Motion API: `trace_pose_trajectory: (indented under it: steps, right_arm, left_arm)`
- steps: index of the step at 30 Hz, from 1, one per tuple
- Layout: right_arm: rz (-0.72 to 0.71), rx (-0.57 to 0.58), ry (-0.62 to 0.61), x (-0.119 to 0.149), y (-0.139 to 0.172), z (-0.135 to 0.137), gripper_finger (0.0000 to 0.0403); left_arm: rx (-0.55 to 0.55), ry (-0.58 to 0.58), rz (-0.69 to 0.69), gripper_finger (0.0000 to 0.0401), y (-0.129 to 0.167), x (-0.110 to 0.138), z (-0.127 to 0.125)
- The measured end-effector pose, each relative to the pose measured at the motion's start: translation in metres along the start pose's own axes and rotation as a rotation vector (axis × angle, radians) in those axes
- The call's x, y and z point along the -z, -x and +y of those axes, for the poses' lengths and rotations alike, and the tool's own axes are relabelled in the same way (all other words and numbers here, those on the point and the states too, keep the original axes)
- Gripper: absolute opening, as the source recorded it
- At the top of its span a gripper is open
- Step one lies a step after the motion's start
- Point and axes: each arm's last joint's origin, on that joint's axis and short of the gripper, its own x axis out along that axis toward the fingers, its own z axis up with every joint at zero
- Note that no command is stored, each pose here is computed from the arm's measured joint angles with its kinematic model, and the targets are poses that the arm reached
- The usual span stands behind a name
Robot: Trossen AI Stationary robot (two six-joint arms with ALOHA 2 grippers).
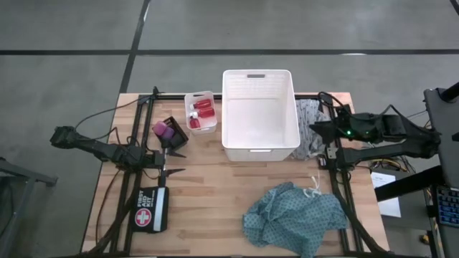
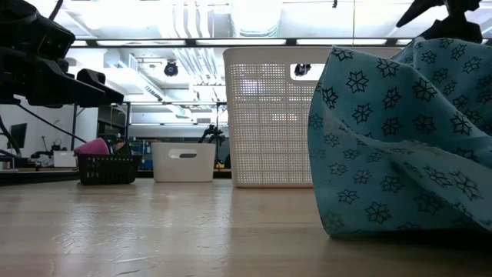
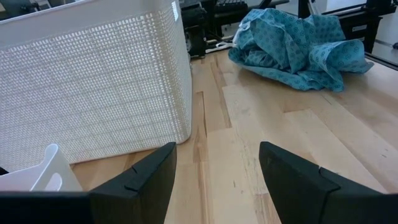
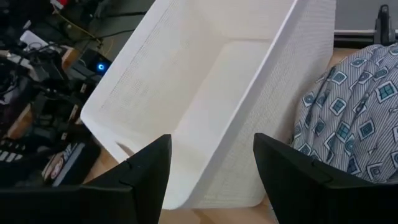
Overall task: Pick & Place Medicine items
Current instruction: Put the gray patient gown into the white laundry bin
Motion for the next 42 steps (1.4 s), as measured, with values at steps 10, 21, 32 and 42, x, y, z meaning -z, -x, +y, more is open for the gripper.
trace_pose_trajectory:
  steps: [10,21,32,42]
  right_arm:
    - [0.01,0.015,0.01,0.001,-0.004,0.002,0.0224]
    - [0.103,0.255,-0.012,0.005,0.014,-0.022,0.0224]
    - [0.001,0.458,0.025,0.028,-0.015,-0.042,0.0224]
    - [-0.097,0.579,0.041,0.05,-0.04,-0.061,0.0224]
  left_arm:
    - [0.0,0.0,0.0,0.0234,0.0,0.0,0.0]
    - [0.001,0.0,0.0,0.0234,0.0,0.0,0.0]
    - [0.0,0.001,0.0,0.0234,0.0,0.0,0.0]
    - [-0.001,0.001,0.0,0.0235,0.0,0.0,0.0]
